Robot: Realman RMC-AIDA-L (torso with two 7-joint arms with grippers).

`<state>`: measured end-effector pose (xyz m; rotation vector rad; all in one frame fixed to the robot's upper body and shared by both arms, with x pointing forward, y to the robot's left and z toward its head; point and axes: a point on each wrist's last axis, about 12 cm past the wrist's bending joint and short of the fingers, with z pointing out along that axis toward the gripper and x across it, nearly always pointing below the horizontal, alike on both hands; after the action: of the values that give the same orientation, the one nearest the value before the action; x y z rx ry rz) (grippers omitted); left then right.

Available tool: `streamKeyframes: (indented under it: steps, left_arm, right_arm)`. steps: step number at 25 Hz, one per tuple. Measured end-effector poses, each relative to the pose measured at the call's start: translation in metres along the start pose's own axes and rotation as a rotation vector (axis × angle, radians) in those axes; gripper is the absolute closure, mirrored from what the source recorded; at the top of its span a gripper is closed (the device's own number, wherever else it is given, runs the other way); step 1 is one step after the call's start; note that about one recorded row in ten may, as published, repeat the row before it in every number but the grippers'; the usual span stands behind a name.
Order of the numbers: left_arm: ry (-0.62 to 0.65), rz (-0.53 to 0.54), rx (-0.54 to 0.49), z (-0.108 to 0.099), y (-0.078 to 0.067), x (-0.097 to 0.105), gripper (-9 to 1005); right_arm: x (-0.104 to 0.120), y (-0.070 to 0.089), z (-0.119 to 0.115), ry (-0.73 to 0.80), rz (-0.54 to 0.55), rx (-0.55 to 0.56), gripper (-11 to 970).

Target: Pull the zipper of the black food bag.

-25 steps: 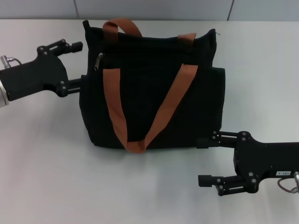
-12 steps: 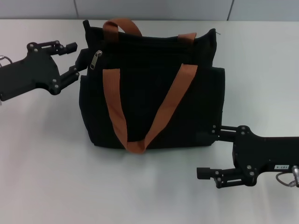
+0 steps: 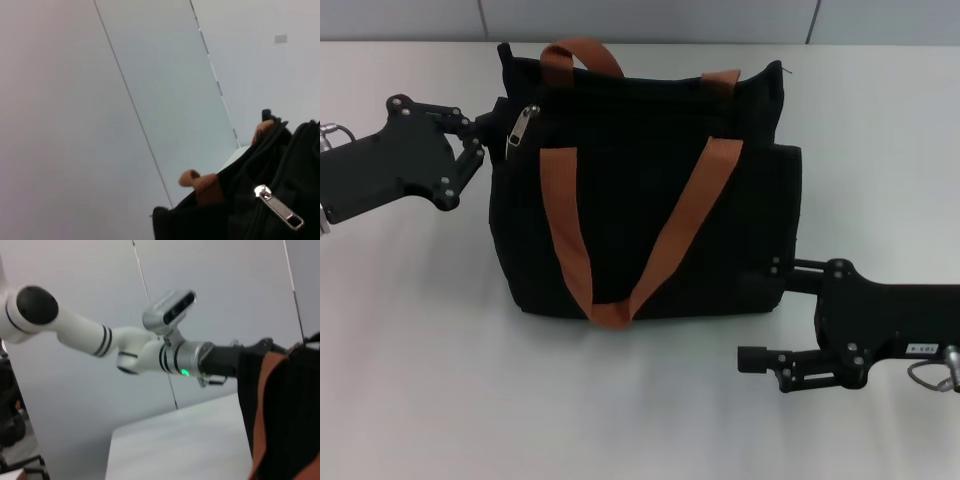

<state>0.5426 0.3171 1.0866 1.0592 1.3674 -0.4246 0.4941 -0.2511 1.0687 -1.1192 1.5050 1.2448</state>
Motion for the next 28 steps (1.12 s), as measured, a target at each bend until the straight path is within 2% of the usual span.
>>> streamKeyframes:
  steps: [3, 8, 13, 19, 28]
  left_arm:
    - [-0.013, 0.012, -0.001, -0.002, -0.002, -0.001, 975]
    - [-0.04, 0.031, -0.034, -0.004, -0.003, -0.002, 973]
    - [-0.072, 0.057, -0.053, -0.005, -0.007, -0.005, 972]
    - [-0.088, 0.056, -0.066, -0.003, -0.008, -0.006, 970]
    - [-0.1, 0.067, -0.084, -0.002, -0.009, -0.007, 967]
  right_arm:
    - [-0.009, 0.002, 0.005, -0.05, 0.01, -0.048, 150]
    - [-0.032, 0.002, 0.011, -0.171, 0.072, -0.125, 151]
    - [-0.065, -0.015, 0.015, -0.253, 0.221, -0.151, 151]
    - [-0.104, -0.041, 0.033, -0.189, 0.36, -0.167, 152]
    - [-0.143, -0.075, 0.073, 0.009, 0.482, -0.044, 153]
